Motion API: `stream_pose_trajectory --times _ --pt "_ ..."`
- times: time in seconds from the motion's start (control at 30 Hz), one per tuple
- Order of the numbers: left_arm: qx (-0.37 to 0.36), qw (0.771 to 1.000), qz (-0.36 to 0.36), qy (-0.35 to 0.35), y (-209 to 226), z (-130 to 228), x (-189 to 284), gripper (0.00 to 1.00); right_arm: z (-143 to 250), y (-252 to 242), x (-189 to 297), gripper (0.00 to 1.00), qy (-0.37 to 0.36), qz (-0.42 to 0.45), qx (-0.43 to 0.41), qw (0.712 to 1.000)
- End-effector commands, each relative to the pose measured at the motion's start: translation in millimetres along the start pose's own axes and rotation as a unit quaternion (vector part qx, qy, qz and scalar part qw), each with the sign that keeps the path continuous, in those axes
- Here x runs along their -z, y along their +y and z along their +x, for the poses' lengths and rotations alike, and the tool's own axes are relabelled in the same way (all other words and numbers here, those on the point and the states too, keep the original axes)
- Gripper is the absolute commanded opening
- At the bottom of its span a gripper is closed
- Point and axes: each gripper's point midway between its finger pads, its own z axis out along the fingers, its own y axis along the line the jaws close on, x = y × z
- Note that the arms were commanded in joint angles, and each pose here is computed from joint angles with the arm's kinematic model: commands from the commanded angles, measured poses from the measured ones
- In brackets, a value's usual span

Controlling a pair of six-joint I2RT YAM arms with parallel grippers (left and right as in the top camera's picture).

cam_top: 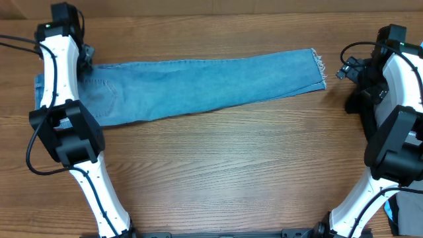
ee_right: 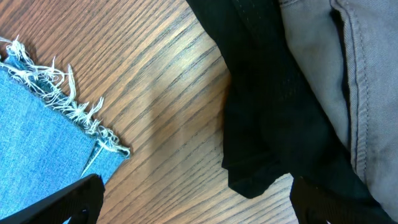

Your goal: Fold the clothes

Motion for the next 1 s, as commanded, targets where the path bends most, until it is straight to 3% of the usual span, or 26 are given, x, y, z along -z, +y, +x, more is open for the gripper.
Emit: stream_pose_trajectory --times 0.0,0.3,0.53,0.7,0.73,0.77,0.83,0.9,0.97 --pt "0.019 0.999 0.031 -0.012 -9.5 -21.4 1.6 0.04 -14.1 2.5 23.7 1.0 -0.034 -0.009 0.002 0.999" --pt "0.038 0.994 0.091 -0.05 -37.8 -41.4 6.1 0.04 -14.1 2.5 23.7 1.0 -0.034 -0.009 0.002 0.999" --pt "0.054 0.993 0.073 -0.074 -32.0 -48.7 1.3 0.04 -14.1 2.5 23.7 1.0 -0.034 -0.009 0.002 0.999" --pt "0.013 0.999 0.041 -0.034 -22.3 -28.7 -37.0 0.06 -14.1 2.5 23.7 1.0 -0.034 -0.009 0.002 0.999" --pt "0.005 0.999 0.033 -0.025 -19.3 -24.0 -44.9 0.1 -14.1 2.6 23.7 1.0 -0.034 -0.009 0.002 0.999" --pt "-0.006 1.0 0.024 -0.019 -15.7 -20.4 -50.9 0.31 -14.1 2.6 23.7 1.0 -0.034 -0.009 0.002 0.999" --pt "-0.045 0.998 0.027 -0.023 -17.0 -23.1 -49.6 0.83 -14.1 2.5 23.7 1.0 -0.034 -0.009 0.002 0.999" --pt "-0.079 0.995 0.041 -0.037 -22.9 -32.6 -33.1 1.0 -14.1 2.5 23.7 1.0 -0.034 -0.009 0.002 0.999" --pt "-0.095 0.992 0.056 -0.055 -27.8 -45.3 -7.1 1.0 -14.1 2.5 23.7 1.0 -0.034 -0.009 0.002 0.999"
